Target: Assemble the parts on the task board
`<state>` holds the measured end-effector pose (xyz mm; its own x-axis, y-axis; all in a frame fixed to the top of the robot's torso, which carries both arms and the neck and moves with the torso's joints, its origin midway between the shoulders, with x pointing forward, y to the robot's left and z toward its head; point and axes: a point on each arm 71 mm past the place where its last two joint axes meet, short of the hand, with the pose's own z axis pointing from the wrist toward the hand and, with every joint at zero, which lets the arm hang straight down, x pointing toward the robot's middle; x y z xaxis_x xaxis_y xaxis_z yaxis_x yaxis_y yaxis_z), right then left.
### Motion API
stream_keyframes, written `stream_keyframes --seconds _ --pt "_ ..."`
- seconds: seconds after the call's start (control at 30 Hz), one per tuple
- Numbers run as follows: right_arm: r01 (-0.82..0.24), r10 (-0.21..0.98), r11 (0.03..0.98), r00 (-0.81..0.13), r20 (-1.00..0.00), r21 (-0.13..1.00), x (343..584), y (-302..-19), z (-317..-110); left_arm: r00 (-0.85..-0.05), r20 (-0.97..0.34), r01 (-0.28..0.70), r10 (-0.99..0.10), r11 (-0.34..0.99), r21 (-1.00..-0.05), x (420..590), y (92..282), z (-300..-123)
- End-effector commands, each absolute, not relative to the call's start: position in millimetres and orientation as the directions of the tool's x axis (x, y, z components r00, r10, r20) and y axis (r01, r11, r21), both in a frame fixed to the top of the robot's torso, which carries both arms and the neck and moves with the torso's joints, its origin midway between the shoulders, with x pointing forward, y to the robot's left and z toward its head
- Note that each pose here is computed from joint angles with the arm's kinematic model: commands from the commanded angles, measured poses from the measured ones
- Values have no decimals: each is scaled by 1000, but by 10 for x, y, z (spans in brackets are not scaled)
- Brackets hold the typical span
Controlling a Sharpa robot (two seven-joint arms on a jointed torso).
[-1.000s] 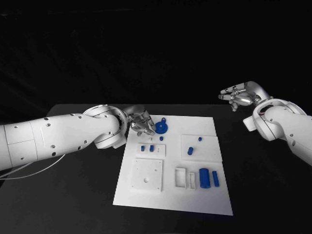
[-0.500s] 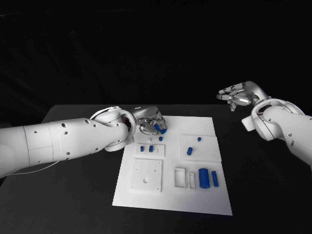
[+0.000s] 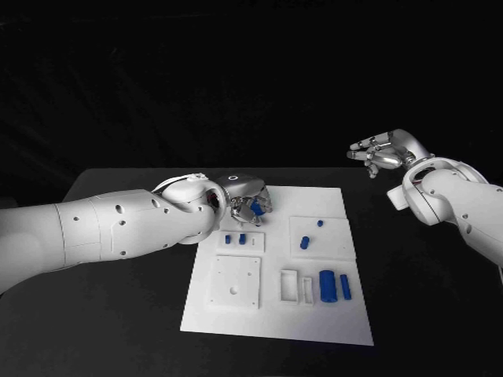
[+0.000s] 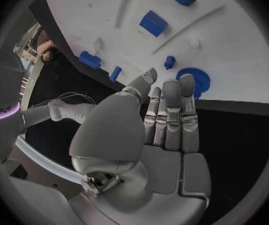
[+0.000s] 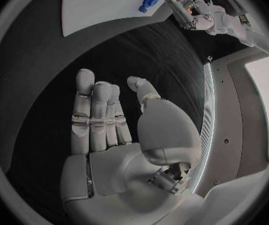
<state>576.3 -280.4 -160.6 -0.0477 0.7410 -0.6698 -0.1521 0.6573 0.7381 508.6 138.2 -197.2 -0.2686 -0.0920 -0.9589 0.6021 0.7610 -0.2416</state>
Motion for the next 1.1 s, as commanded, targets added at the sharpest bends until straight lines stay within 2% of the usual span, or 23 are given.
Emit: stream_keyframes --seconds 0.03,1.1 --pt "-170 744 650 -51 -666 740 5759 -2789 -1596 -285 -958 624 4 760 -182 5072 1352 -2028" --pt "-187 762 630 -38 -647 753 5757 -2785 -1576 -290 -956 604 56 785 -137 5146 1376 -2129"
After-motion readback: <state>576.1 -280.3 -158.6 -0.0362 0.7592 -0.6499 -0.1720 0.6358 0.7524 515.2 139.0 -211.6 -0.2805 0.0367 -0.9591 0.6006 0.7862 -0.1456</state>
